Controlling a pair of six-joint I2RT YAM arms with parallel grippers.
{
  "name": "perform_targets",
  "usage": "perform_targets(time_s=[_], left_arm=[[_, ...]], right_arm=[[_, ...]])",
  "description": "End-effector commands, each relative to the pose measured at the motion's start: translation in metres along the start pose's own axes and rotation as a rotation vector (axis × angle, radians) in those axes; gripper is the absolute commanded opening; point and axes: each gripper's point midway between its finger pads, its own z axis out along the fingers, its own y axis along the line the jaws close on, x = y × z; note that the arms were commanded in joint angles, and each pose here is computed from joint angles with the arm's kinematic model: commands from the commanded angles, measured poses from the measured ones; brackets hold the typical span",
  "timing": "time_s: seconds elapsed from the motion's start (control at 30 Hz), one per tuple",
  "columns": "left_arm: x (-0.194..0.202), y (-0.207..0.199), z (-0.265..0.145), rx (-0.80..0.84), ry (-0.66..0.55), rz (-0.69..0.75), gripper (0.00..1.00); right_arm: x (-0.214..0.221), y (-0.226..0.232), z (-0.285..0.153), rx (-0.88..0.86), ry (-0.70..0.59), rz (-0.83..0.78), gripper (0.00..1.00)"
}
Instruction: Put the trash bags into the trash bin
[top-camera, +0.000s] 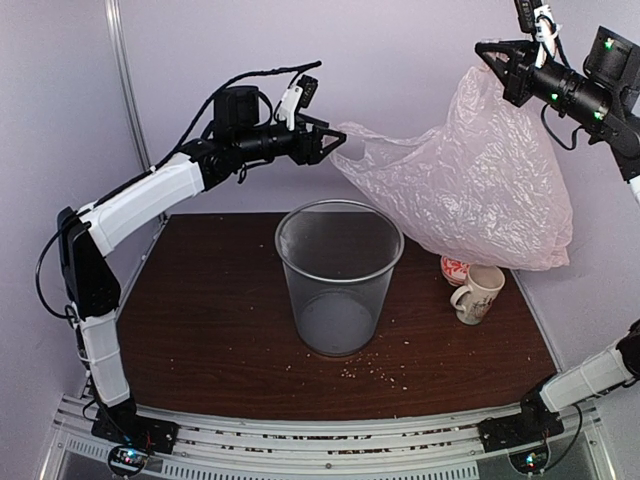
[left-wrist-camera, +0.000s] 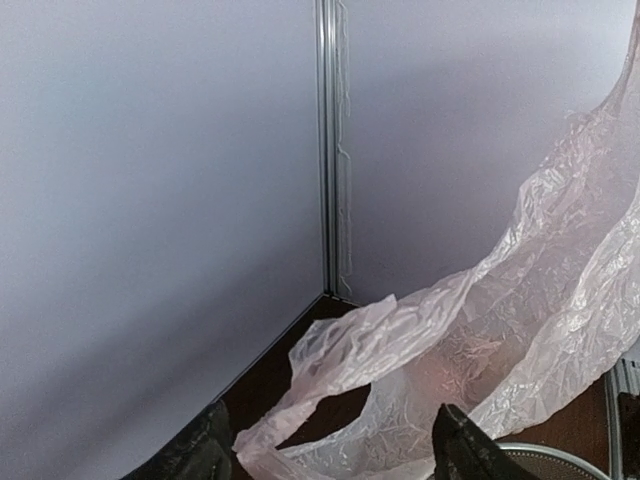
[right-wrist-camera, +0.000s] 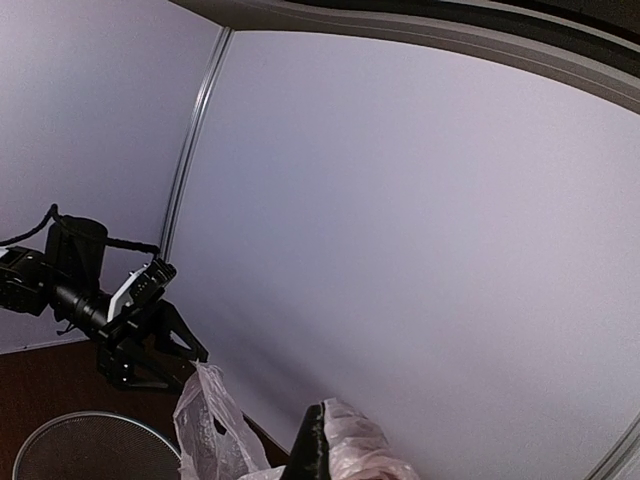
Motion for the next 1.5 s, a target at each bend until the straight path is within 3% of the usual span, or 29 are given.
perform_targets(time_s=[0.0, 0.13, 0.3, 0.47, 0.77, 0.9, 1.1, 1.27, 1.47], left_arm=[[-0.02, 0.007, -0.001, -0.039, -0.06, 0.022, 0.76], [-0.023, 0.015, -0.001, -0.088, -0.065, 0.041, 0.88], [-0.007, 0.017, 0.016, -0.059, -0.022, 0.047, 0.88], [0.01, 0.009, 0.022, -0.002, 0.01, 0.036, 0.64], [-0.001, -0.042, 0.007, 0.106, -0.009, 0.074, 0.46], [-0.012, -0.052, 0.005, 0.111, -0.028, 0.055, 0.22], [-0.06, -0.097, -0.013, 0.185, -0.137, 0.024, 0.0], [-0.116, -0.137, -0.055, 0.19, -0.287, 0.024, 0.0], [-0.172, -0.128, -0.108, 0.088, -0.409, -0.08, 0.0]], right_arm=[[-0.004, -0.004, -0.003, 0.023, -0.014, -0.003, 0.0], [-0.004, -0.004, -0.004, 0.022, -0.011, -0.002, 0.0], [-0.002, -0.004, -0.003, 0.021, -0.009, 0.003, 0.0], [-0.001, -0.008, -0.003, 0.05, -0.006, 0.002, 0.0], [-0.005, -0.037, 0.0, 0.205, -0.019, 0.013, 0.0], [-0.009, -0.037, 0.002, 0.194, -0.04, 0.033, 0.0], [-0.043, -0.046, -0.005, 0.222, -0.125, 0.055, 0.0], [-0.063, -0.04, -0.011, 0.167, -0.178, 0.088, 0.0], [-0.08, -0.032, -0.011, 0.097, -0.233, 0.139, 0.0]])
